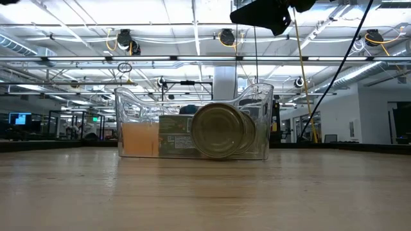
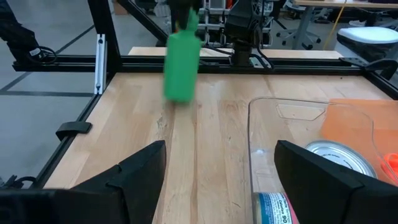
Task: Pick & Place Food Item
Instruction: Put the green water bottle into the orange bin
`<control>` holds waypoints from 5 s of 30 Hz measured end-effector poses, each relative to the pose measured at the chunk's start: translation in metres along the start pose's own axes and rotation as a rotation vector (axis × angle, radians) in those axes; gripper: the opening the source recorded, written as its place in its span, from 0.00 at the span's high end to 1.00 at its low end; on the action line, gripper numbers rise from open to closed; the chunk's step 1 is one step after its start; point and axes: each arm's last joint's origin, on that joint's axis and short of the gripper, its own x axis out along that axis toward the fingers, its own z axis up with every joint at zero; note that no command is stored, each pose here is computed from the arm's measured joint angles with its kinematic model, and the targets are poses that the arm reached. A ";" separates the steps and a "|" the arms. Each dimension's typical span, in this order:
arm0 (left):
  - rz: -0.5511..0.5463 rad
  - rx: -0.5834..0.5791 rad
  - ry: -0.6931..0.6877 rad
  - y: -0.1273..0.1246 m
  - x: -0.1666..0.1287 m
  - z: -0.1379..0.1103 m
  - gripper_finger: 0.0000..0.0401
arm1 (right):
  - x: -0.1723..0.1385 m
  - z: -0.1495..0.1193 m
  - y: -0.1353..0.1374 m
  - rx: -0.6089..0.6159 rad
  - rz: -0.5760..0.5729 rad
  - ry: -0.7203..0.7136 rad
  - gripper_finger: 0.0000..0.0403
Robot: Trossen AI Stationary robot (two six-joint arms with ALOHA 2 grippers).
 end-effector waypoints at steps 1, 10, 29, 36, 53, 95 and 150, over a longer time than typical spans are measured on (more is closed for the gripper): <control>-0.008 0.006 0.000 -0.001 0.002 -0.001 0.26 | 0.000 0.000 0.000 0.000 0.000 0.000 0.30; -0.042 0.039 -0.064 -0.005 0.010 0.001 0.26 | 0.000 0.001 0.000 0.003 0.001 -0.007 0.30; -0.146 1.021 -0.385 -0.093 0.055 -0.008 0.26 | 0.000 0.002 0.000 0.009 0.003 -0.022 0.30; -0.011 1.115 -0.395 -0.122 0.086 0.005 0.26 | 0.000 0.005 0.001 0.020 0.007 -0.052 0.30; -0.064 0.914 -0.474 -0.129 0.077 0.030 0.46 | 0.000 0.006 0.001 0.025 0.007 -0.062 0.30; -0.151 0.864 -0.268 -0.151 0.086 0.059 0.11 | 0.000 0.004 0.000 0.009 0.004 -0.034 0.30; -0.659 -0.223 -0.725 0.002 -0.067 0.329 0.53 | 0.002 -0.001 -0.006 0.036 -0.015 -0.052 0.30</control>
